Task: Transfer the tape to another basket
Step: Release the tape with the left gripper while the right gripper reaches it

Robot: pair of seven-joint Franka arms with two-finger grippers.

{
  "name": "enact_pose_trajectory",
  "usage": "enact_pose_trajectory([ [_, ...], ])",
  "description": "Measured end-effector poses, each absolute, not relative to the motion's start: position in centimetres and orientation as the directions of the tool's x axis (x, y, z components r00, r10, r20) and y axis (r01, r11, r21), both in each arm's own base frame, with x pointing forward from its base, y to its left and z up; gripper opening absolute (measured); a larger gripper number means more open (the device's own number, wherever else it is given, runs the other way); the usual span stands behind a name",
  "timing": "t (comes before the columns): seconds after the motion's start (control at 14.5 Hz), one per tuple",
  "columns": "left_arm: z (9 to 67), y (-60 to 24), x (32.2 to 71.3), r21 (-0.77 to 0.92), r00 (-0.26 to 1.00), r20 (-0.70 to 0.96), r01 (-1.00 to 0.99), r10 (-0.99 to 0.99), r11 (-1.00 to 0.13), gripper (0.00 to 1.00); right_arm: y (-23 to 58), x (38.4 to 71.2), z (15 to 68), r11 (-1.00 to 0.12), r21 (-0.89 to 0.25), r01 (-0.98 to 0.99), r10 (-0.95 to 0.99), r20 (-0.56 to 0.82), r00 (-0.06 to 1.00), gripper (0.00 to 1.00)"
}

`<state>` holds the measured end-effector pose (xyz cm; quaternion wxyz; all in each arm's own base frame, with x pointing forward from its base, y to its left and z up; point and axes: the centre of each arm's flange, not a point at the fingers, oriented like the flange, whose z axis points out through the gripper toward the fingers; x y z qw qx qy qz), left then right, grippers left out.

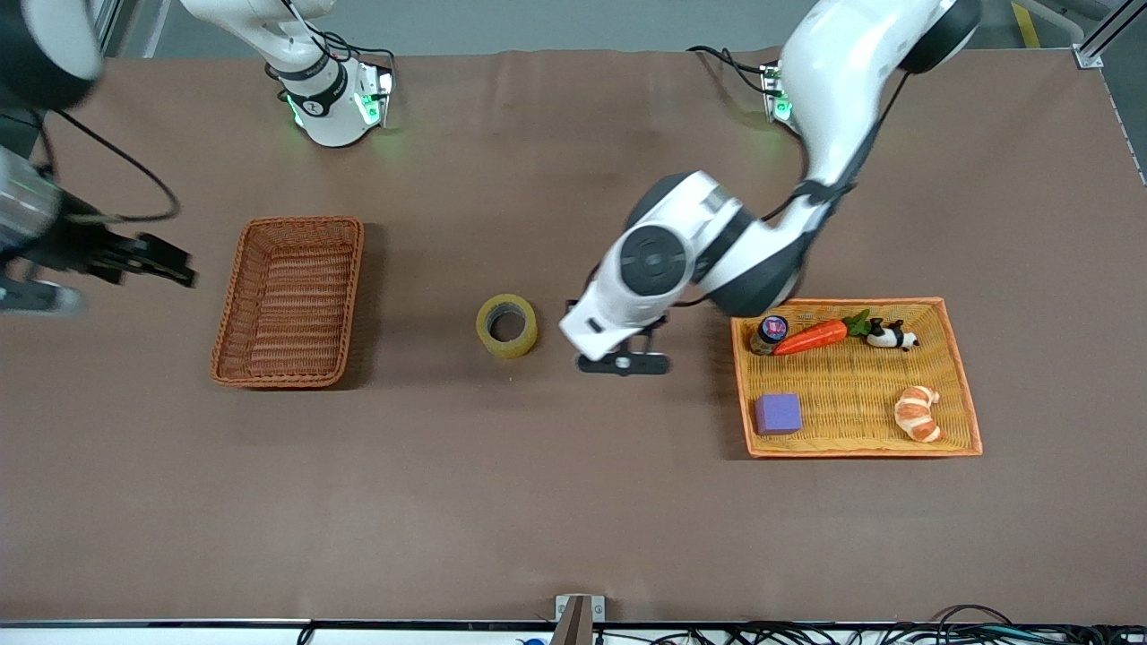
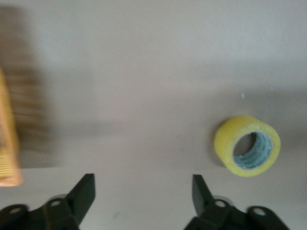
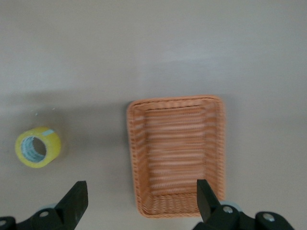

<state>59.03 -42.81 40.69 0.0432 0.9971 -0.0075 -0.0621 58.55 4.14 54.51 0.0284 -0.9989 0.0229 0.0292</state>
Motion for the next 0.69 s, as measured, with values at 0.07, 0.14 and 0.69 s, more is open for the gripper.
enact_pose_trajectory([
  [0.07,43.1,-39.9,60.1,0.090,0.995,-0.096,-0.014,-0.022,-0.996,1.00,5.5,58.9,52.0,-0.997,-0.066,-0.036,-0.032,-0.060,0.998,1.00],
  [0.14,45.2,-36.9,61.0,0.090,0.997,-0.071,-0.020,-0.026,-0.996,1.00,7.1,59.0,49.5,-0.997,-0.071,-0.036,-0.032,-0.049,0.998,1.00],
  [0.69,56.9,-18.5,62.6,0.128,0.999,0.013,0.036,0.038,-0.991,1.00,27.5,53.3,33.9,-0.987,-0.086,-0.133,-0.135,0.020,0.991,1.00],
])
